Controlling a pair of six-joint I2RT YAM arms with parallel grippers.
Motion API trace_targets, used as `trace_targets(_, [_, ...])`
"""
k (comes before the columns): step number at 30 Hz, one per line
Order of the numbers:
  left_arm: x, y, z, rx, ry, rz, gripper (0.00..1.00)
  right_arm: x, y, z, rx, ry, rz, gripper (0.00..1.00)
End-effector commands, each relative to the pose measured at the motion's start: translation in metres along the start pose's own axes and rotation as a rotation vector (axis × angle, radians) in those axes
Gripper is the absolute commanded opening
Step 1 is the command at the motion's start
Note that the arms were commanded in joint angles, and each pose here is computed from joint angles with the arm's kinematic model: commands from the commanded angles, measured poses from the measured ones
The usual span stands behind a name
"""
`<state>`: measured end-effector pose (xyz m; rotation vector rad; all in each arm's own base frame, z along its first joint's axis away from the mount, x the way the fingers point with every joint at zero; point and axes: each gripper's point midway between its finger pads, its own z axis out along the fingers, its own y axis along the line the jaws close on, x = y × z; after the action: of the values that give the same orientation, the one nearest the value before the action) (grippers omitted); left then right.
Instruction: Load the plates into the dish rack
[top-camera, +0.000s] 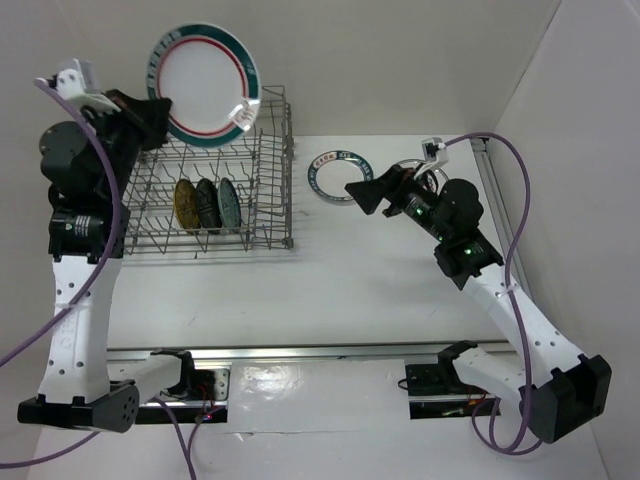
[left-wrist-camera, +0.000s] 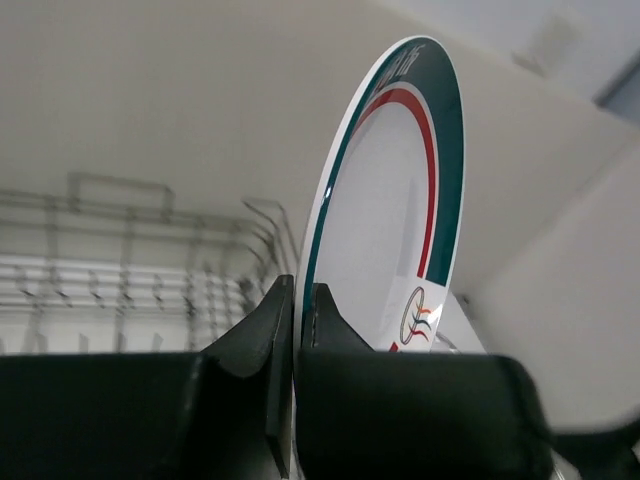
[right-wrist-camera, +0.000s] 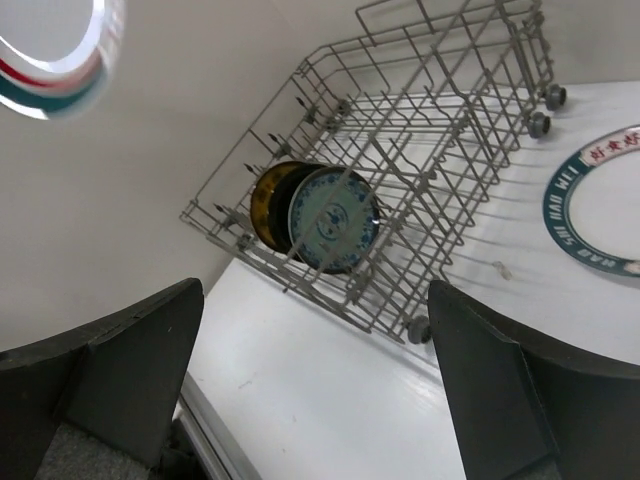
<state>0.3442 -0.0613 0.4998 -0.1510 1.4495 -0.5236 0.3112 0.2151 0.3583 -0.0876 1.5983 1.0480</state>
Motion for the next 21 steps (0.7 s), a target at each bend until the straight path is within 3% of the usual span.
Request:
trace_targets(1, [-0.054,0.039,0.01,-0.229,-0.182,0.072,0.0,0.009,-0.014,-0.017,0.057,0.024,-0.043,1.0])
trace_targets(3, [-0.059,0.079,0.025,-0.386,-0.216,0.123,0.0,0.017,-0.014,-0.026,0.056,0.039,-0.039,1.0])
trace_targets(8, [-0.064,0.135,0.052,-0.619,-0.229,0.264,0.0,0.024,-0.01,-0.045,0.068,0.063,-0.067,1.0])
trace_targets(13, [-0.045,0.176,0.074,-0.723,-0.198,0.4,0.0,0.028,0.0,-0.051,0.052,0.058,-0.08,1.0])
trace_targets(21, [-0.015,0.227,0.088,-0.804,-0.171,0.477,0.0,0.048,0.018,-0.055,-0.019,0.13,-0.043,1.0])
